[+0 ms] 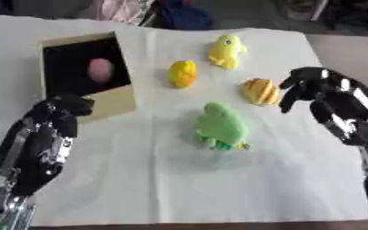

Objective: Pick up objects on the table and place them in the box.

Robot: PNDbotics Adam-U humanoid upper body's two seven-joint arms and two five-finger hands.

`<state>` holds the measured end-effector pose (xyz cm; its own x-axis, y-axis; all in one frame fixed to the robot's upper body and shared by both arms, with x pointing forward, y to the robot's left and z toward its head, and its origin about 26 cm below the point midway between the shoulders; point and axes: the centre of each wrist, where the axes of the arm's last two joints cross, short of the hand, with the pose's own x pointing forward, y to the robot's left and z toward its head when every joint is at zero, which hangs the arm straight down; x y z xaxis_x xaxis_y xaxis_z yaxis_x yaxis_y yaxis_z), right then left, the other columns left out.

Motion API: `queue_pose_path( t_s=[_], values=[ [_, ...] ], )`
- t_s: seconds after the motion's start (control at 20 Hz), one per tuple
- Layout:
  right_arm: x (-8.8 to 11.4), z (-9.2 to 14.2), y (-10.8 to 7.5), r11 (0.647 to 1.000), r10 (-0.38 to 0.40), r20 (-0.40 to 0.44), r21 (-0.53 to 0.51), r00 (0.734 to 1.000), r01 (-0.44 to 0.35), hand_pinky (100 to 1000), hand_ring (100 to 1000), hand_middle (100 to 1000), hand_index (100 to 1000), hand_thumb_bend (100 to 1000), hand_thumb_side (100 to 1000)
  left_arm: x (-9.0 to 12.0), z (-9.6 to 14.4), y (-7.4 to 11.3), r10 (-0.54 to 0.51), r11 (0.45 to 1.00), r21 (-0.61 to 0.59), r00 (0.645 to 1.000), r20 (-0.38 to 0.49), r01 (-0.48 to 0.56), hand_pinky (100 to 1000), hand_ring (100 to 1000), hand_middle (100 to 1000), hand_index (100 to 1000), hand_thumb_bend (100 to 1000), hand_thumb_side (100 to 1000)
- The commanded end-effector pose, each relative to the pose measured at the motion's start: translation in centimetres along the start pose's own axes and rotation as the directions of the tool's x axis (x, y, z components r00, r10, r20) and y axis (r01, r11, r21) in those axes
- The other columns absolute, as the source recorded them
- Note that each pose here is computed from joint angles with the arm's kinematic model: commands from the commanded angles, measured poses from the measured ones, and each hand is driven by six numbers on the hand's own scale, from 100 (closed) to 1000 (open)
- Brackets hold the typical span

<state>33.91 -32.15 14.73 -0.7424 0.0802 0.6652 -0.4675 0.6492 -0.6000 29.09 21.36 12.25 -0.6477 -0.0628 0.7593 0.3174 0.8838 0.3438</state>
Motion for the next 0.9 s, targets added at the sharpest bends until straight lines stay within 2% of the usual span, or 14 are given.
queue_pose_path(
  t_s=[0.05, 0.2, 0.25, 0.3, 0.4, 0.55, 0.75, 0.9],
  values=[
    [-0.6, 0.4, -1.7, 0.977, 0.135, 0.022, 0.165, 0.991, -0.137, 585, 692, 793, 922, 100, 329, 0.5, -0.2, 0.1, -0.007, 1.0, -0.014, 1.0, 0.021, 0.007, 783, 786, 654, 709, 100, 545],
    [-1.5, 0.8, -1.8, 0.969, 0.157, 0.023, 0.188, 0.987, -0.159, 585, 692, 793, 922, 100, 329, 0.5, -0.2, 0.1, -0.006, 1.0, -0.014, 1.0, 0.021, 0.007, 783, 786, 654, 709, 100, 545],
    [-1.7, 0.8, -1.9, 0.967, 0.162, 0.024, 0.195, 0.986, -0.164, 678, 791, 883, 965, 100, 209, 0.5, -0.2, 0.1, -0.007, 1.0, -0.017, 1.0, 0.021, 0.007, 783, 787, 653, 709, 100, 544],
    [-1.8, 0.6, -2.1, 0.958, 0.177, 0.022, 0.225, 0.984, -0.177, 693, 802, 893, 969, 100, 205, 0.5, -0.2, 0.0, -0.007, 1.0, -0.025, 1.0, 0.02, 0.007, 784, 787, 653, 709, 100, 544],
    [-1.9, -0.2, -3.0, 0.929, 0.221, 0.025, 0.299, 0.975, -0.218, 752, 849, 930, 987, 100, 198, 0.6, -0.2, -0.1, -0.005, 0.999, -0.033, 1.0, 0.023, 0.006, 784, 787, 654, 710, 100, 543],
    [-1.7, -1.6, -4.5, 0.867, 0.301, 0.043, 0.404, 0.953, -0.292, 840, 915, 971, 1000, 100, 206, 0.6, -0.3, -0.2, -0.002, 0.999, -0.036, 1.0, 0.027, 0.003, 784, 788, 654, 710, 100, 543],
    [-1.3, -3.6, -5.3, 0.791, 0.378, 0.106, 0.48, 0.92, -0.38, 928, 974, 1000, 1000, 100, 328, 0.7, -0.4, -0.2, -0.001, 0.999, -0.038, 0.999, 0.032, 0.002, 784, 788, 654, 711, 100, 543],
    [-1.1, -4.4, -5.1, 0.736, 0.419, 0.157, 0.518, 0.894, -0.436, 948, 986, 1000, 1000, 100, 432, 0.7, -0.4, -0.2, 0.0, 0.999, -0.04, 0.999, 0.032, 0.001, 785, 788, 654, 711, 100, 542]
  ],
)
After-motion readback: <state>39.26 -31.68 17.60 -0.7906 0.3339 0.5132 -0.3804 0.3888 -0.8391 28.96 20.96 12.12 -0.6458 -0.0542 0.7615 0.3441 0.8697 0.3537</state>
